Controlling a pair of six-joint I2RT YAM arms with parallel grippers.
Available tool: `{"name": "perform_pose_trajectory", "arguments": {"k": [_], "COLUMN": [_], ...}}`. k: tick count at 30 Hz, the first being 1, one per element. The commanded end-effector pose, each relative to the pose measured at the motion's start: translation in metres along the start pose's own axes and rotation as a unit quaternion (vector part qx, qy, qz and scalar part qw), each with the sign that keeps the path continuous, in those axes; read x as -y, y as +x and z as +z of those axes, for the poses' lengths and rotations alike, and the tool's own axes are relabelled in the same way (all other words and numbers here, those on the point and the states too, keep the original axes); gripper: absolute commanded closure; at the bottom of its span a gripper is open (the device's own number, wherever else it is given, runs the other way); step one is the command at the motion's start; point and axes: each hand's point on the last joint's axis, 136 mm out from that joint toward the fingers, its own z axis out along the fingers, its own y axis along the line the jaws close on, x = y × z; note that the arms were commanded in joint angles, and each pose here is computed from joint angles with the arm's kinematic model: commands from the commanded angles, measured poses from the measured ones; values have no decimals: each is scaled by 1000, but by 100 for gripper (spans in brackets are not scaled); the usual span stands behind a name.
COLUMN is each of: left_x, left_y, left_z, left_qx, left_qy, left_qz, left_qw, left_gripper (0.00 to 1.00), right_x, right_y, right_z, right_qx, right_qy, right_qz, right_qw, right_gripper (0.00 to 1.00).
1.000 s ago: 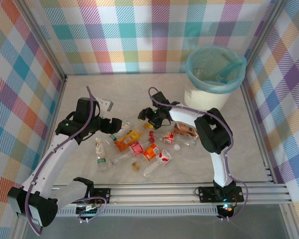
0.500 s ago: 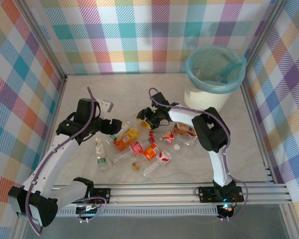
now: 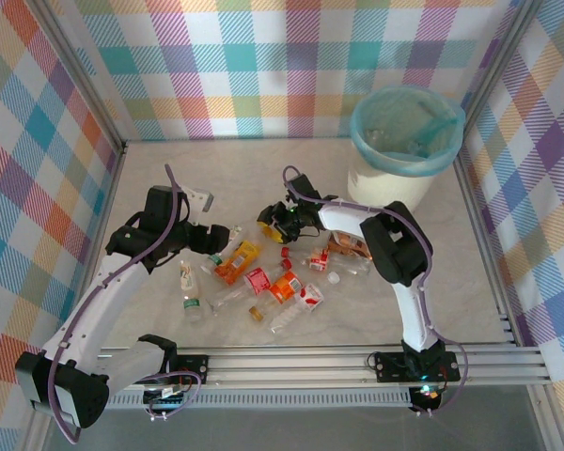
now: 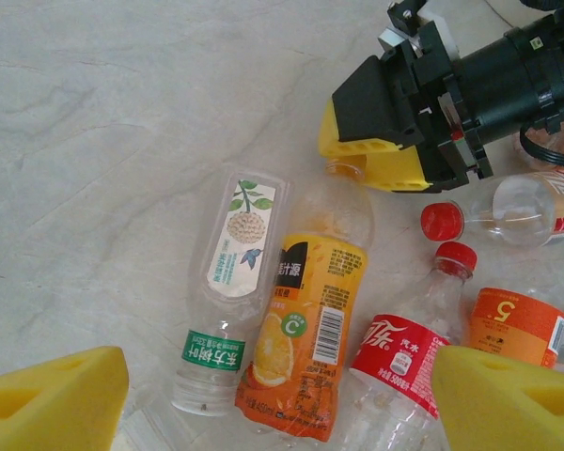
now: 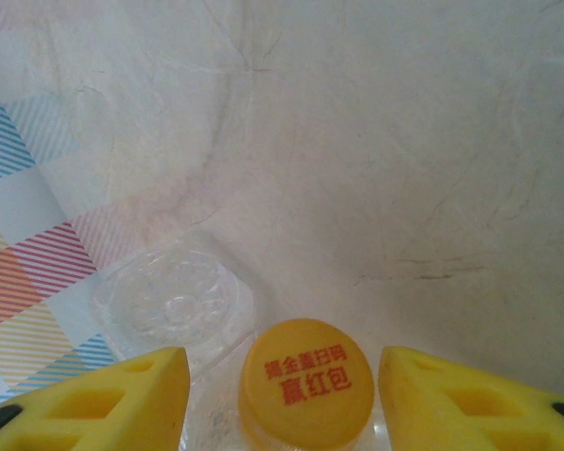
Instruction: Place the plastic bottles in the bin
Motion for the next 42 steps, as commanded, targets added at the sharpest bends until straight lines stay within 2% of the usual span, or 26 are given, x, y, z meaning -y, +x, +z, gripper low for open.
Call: {"name": "perform_pose_trajectory", "arguments": {"k": [1, 10, 28, 33, 42], "left_x": [2, 1, 4, 7, 14], "left_y": [2, 0, -12, -23, -57], "left_z": [4, 4, -6, -17, -48], "left_qx": [1, 0, 19, 39, 95], "left_qy": [1, -1, 2, 7, 12], "left_qz": [10, 10, 4, 1, -9], "left_qw": [1000, 1000, 1000, 999, 995], "left_gripper": [16, 16, 16, 16, 17], "right_x": [10, 9, -13, -29, -70], "right_y": [0, -4, -9, -9, -12], "right_z": [9, 11, -22, -39, -93], "right_qx": [-12, -11, 14, 30, 81], "right_qy": [-1, -11, -46, -55, -58], "right_qz": [19, 25, 15, -6, -78], "right_qw": [1000, 1000, 999, 998, 992], "right_gripper": [46, 56, 76, 77, 78]}}
